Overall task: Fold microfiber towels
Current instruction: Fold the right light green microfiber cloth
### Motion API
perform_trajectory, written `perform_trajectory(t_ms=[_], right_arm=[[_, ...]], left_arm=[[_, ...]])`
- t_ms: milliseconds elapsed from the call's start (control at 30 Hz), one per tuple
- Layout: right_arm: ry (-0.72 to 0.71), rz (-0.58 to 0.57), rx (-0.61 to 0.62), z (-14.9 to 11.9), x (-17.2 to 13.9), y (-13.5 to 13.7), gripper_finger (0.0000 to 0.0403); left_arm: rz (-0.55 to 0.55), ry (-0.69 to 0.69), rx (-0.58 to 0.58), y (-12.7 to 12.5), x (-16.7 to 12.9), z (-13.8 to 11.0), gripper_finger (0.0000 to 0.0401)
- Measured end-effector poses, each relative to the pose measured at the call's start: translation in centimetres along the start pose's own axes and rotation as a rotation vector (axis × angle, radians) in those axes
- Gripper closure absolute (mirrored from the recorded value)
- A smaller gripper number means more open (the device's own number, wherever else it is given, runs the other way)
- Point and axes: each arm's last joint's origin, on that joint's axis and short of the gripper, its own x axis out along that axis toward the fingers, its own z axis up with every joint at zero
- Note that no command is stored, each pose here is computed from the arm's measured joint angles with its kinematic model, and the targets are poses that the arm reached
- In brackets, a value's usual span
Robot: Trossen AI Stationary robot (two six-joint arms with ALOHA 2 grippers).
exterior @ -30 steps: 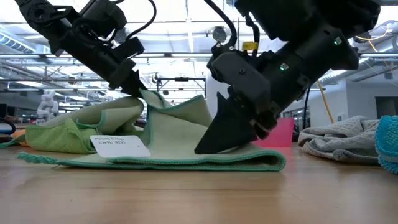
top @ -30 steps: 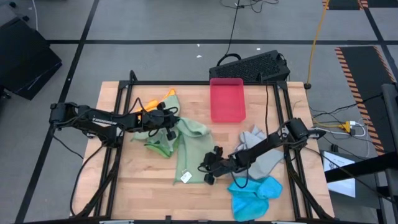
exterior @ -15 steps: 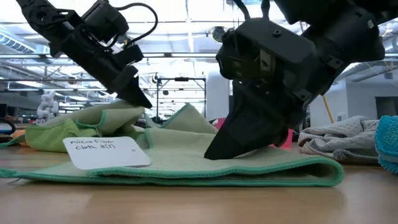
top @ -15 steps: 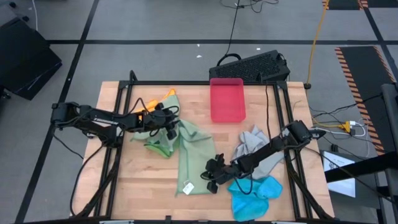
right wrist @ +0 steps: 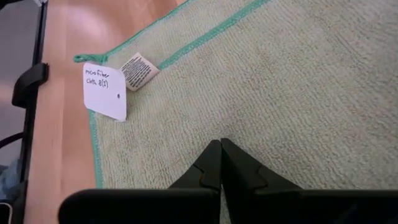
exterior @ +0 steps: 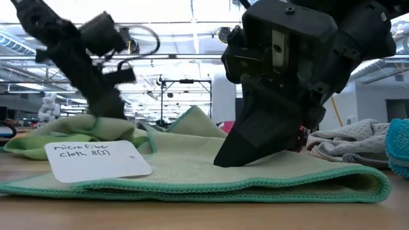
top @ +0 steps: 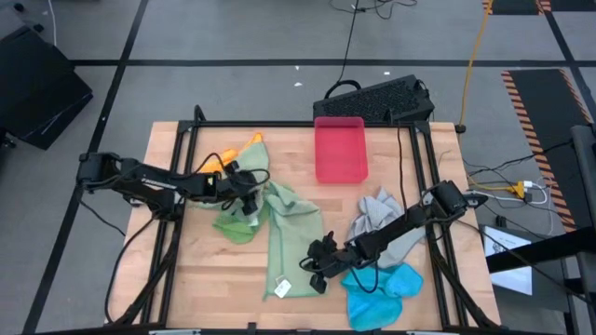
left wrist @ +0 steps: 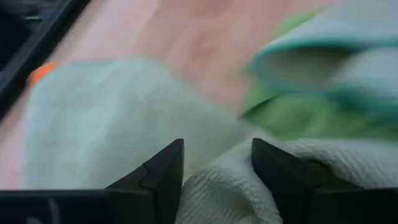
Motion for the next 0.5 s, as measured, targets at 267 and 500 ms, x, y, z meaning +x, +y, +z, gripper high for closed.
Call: perform_trajectory(t_ms=[267, 500], right_arm=[[0.008, -0.001, 0.066, -0.2, 0.0, 0.1, 0.0403], [-0.053, 0.040, 0.065, 0.3, 0.0, 0.5, 0.0403]], left_arm=[[0.153, 0.042, -0.113, 3.9, 2.3, -3.1, 0.0260], [0.005, -0.063, -0.175, 3.7, 1.1, -1.2, 0.0280]])
